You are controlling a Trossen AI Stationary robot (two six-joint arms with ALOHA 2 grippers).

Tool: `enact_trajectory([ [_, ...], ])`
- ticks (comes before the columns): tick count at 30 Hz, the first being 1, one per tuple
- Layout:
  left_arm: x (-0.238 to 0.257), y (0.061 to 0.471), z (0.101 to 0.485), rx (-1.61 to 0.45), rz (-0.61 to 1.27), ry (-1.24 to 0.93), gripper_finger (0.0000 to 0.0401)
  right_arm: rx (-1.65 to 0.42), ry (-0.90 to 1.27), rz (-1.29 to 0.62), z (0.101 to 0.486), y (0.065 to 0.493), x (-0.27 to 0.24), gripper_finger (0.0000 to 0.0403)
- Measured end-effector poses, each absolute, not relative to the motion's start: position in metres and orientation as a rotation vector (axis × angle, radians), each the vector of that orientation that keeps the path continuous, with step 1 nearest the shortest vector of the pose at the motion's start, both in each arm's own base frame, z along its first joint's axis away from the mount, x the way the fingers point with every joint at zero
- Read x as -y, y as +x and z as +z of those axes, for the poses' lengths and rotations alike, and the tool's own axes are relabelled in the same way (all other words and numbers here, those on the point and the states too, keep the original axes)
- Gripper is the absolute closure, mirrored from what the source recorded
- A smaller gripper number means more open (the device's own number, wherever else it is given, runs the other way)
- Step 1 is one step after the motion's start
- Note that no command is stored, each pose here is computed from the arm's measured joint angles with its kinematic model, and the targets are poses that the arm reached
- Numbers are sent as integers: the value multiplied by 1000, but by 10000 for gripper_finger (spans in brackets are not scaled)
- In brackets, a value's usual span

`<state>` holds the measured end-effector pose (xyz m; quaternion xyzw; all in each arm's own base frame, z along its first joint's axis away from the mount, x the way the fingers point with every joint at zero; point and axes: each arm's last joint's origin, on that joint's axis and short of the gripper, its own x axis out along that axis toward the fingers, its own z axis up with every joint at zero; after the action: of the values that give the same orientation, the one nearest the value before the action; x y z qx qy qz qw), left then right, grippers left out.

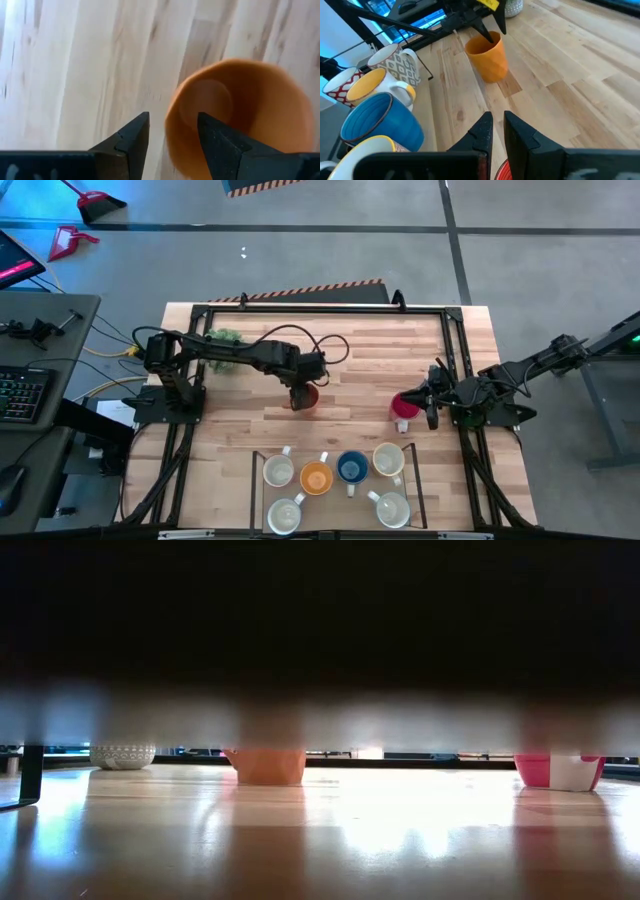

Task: Place coffee mugs
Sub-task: Put the orange mug on the shelf

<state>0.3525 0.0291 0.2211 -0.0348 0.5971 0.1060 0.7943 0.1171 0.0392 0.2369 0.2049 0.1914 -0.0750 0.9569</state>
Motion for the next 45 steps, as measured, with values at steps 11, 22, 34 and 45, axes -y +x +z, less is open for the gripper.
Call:
enact_trajectory([
  [11, -29, 357, 222, -1258, 20, 184, 244, -396, 424, -157, 236, 117, -39, 379],
  [22, -27, 363, 224, -1185, -98, 220, 244, -397, 429, -145, 236, 117, -39, 379],
  [34, -28, 369, 193, -1310, -119, 270, 244, -402, 433, -131, 236, 117, -40, 379],
  [45, -32, 371, 188, -1322, -100, 321, 261, -409, 435, -118, 236, 117, -40, 379],
])
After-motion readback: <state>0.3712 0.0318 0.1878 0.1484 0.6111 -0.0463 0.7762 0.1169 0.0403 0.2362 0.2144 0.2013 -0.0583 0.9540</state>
